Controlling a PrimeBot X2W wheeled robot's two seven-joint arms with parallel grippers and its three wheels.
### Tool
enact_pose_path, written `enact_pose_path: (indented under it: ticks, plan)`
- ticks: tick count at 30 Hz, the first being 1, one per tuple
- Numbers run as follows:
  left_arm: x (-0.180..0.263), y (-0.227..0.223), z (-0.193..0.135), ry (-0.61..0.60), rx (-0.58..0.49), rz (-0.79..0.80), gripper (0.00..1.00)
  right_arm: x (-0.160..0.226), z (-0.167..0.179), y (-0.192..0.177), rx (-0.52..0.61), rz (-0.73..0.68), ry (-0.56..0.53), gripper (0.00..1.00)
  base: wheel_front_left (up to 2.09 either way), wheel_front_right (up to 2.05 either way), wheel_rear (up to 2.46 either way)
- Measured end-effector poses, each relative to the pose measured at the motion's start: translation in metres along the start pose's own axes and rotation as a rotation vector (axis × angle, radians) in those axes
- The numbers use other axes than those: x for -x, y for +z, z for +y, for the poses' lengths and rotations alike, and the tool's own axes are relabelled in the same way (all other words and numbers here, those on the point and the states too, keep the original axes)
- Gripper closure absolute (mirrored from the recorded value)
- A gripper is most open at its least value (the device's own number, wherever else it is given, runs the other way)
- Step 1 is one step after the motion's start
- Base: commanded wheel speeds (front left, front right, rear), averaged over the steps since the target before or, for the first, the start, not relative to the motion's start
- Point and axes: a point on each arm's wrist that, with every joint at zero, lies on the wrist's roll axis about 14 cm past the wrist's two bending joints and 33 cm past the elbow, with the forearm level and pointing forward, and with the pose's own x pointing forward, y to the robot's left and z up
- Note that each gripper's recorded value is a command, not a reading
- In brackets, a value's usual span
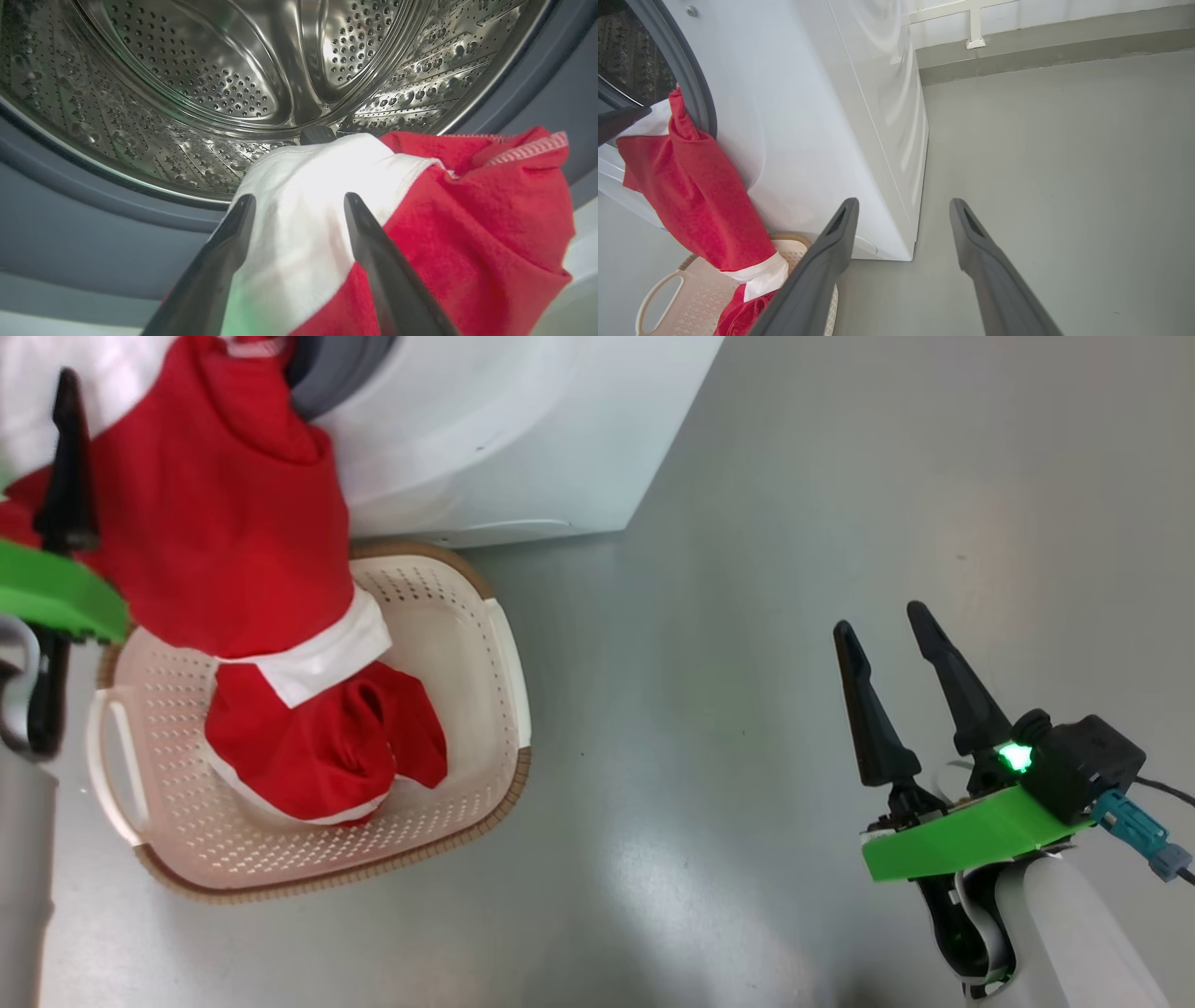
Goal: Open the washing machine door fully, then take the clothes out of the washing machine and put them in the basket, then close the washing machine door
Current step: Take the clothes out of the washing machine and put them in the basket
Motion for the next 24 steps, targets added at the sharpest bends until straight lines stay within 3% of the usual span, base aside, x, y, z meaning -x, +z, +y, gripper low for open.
enact_pose_path:
  ticks: [13, 21, 22, 23, 24]
  plan:
    - [-0.022, -0.044, 0.0, -0.006, 0.008, 0.143, 0.0, 0.001, -0.007, -0.008, 0.008, 0.024, -0.015, 0.0, 0.0, 0.0, 0.0]
    - [-0.024, -0.043, 0.0, -0.009, 0.018, 0.155, 0.0, 0.001, -0.007, -0.006, 0.008, 0.018, -0.014, 0.0, 0.0, 0.0, 0.0]
    - [-0.024, -0.043, -0.001, -0.01, 0.019, 0.157, 0.08, 0.001, -0.006, -0.006, 0.008, 0.017, -0.014, 0.0, 0.0, 0.0, 0.0]
    - [-0.023, -0.044, -0.001, -0.012, 0.017, 0.162, 0.47, 0.001, -0.006, -0.005, 0.008, 0.015, -0.012, 0.0, 0.0, 0.0, 0.0]
    - [-0.022, -0.045, -0.002, -0.014, 0.017, 0.166, 0.6, 0.001, -0.006, -0.005, 0.008, 0.014, -0.012, 0.0, 0.0, 0.0, 0.0]
